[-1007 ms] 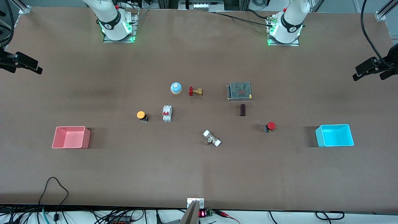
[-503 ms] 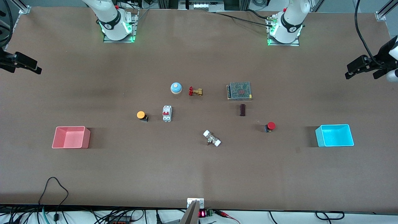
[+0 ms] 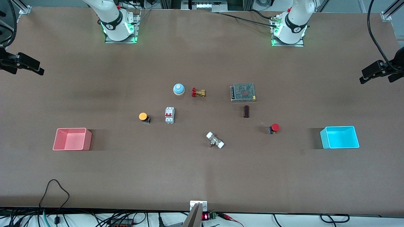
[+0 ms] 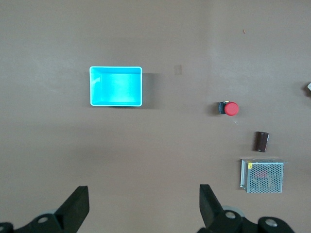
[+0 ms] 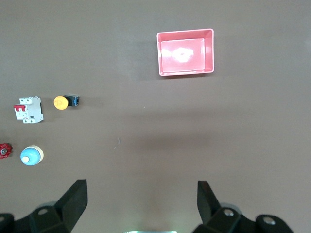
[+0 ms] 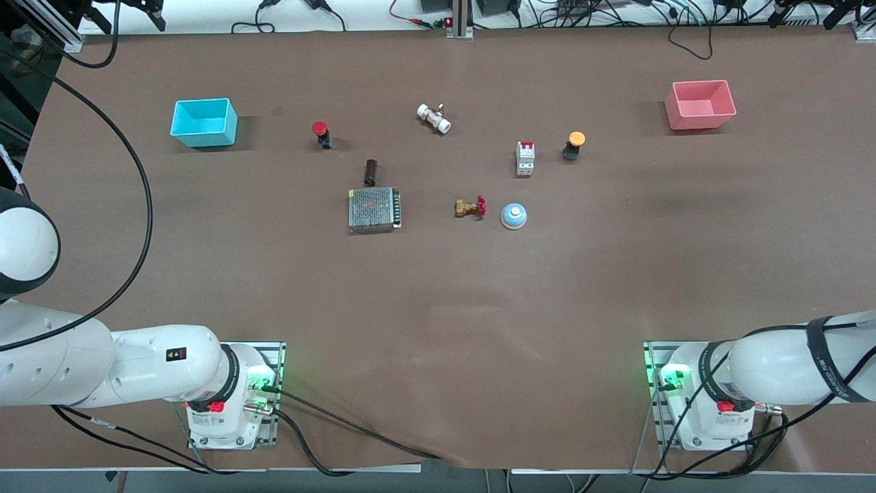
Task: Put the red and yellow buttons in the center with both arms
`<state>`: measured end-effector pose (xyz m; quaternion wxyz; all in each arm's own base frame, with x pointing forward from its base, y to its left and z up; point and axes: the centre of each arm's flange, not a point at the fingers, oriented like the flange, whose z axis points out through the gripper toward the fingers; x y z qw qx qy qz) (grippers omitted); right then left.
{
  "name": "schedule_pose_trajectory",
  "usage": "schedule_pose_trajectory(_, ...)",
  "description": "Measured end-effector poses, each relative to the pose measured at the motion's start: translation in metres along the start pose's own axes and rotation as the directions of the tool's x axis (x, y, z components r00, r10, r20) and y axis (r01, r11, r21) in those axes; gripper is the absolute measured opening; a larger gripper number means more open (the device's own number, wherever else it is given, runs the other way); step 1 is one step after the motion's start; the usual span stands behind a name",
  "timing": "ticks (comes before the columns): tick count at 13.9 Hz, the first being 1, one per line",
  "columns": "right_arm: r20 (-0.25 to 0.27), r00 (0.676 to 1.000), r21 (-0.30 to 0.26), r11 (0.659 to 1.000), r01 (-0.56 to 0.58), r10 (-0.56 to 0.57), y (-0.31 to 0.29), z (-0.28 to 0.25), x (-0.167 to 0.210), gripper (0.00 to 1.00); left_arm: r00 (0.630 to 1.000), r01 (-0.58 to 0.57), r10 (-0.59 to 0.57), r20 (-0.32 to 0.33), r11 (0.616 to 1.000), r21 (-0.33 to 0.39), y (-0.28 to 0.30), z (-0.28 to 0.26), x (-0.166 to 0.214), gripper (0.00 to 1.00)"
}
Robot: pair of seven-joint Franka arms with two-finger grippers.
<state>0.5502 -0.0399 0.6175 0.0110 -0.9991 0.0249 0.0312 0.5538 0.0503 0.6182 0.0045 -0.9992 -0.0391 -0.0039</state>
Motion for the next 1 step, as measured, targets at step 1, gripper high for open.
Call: schedule_pose_trajectory(1,-0.001,1.000,0.000,1.000,0.000,0.000,-0.0002,-0.0003,0.0000,1.00,1.000,0.004,-0.004,0.000,1.000,0.000,-0.0023,0.0001,0.0000,1.00)
